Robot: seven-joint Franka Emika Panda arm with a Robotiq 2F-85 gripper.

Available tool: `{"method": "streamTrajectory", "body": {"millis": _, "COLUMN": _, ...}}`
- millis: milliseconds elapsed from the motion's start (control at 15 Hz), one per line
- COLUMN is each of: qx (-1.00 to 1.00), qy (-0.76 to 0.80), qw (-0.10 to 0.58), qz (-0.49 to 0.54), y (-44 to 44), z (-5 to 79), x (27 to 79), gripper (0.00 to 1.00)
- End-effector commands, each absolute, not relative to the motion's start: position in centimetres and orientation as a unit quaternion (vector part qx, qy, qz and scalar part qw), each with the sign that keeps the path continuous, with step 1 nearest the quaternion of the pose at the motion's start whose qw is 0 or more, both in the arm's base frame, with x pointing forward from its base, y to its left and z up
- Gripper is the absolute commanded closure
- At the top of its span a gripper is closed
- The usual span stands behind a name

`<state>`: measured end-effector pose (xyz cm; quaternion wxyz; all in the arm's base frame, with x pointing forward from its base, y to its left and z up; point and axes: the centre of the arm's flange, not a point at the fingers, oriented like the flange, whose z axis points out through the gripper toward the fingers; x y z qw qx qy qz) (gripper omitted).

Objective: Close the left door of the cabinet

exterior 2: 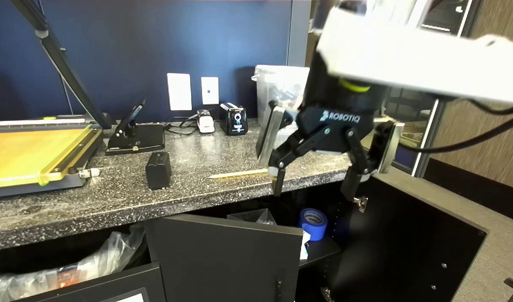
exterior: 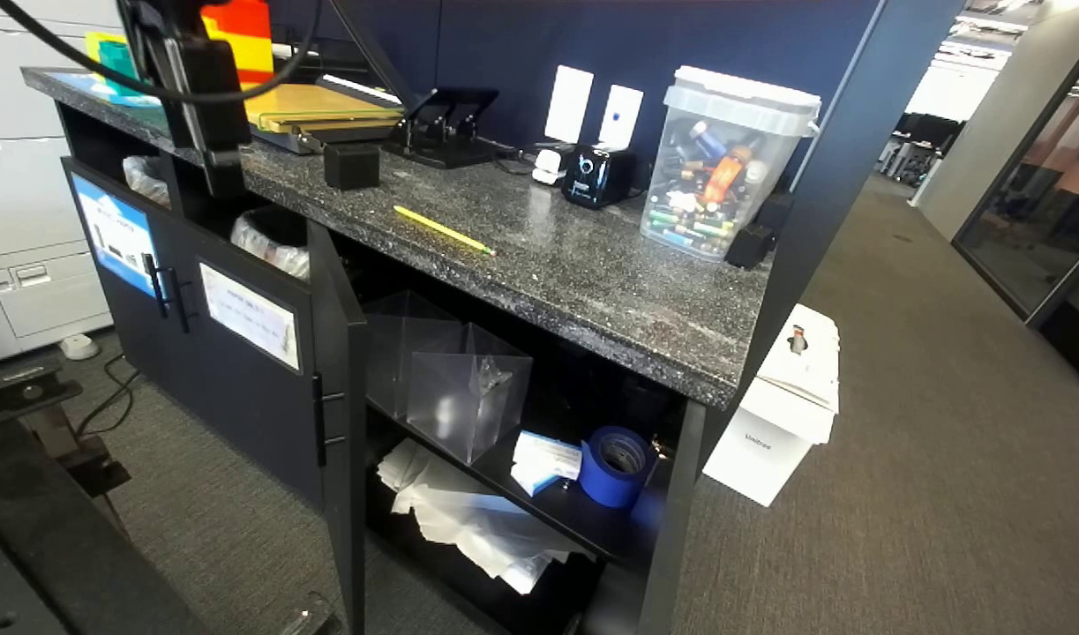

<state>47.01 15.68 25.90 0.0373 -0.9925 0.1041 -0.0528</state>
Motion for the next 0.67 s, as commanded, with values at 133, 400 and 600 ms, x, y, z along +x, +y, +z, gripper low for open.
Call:
{"method": "streamTrajectory", "body": {"millis": 133, "qx": -0.991, "qy": 0.136, "qw": 0.013, "qz": -0.017, "y": 17.9, "z": 15.6, "x": 55.2, "gripper": 0.0}}
{"method": "streamTrajectory", "body": {"millis": 400, "qx": -0.99, "qy": 0.142, "qw": 0.001, "qz": 0.016, "y": 19.0, "z": 8.0, "x": 59.1, "gripper": 0.0}}
{"method": "streamTrajectory", "body": {"millis": 600, "qx": -0.988, "qy": 0.151, "qw": -0.003, "qz": 0.034, "y": 19.6, "z": 4.4, "x": 60.1, "gripper": 0.0}}
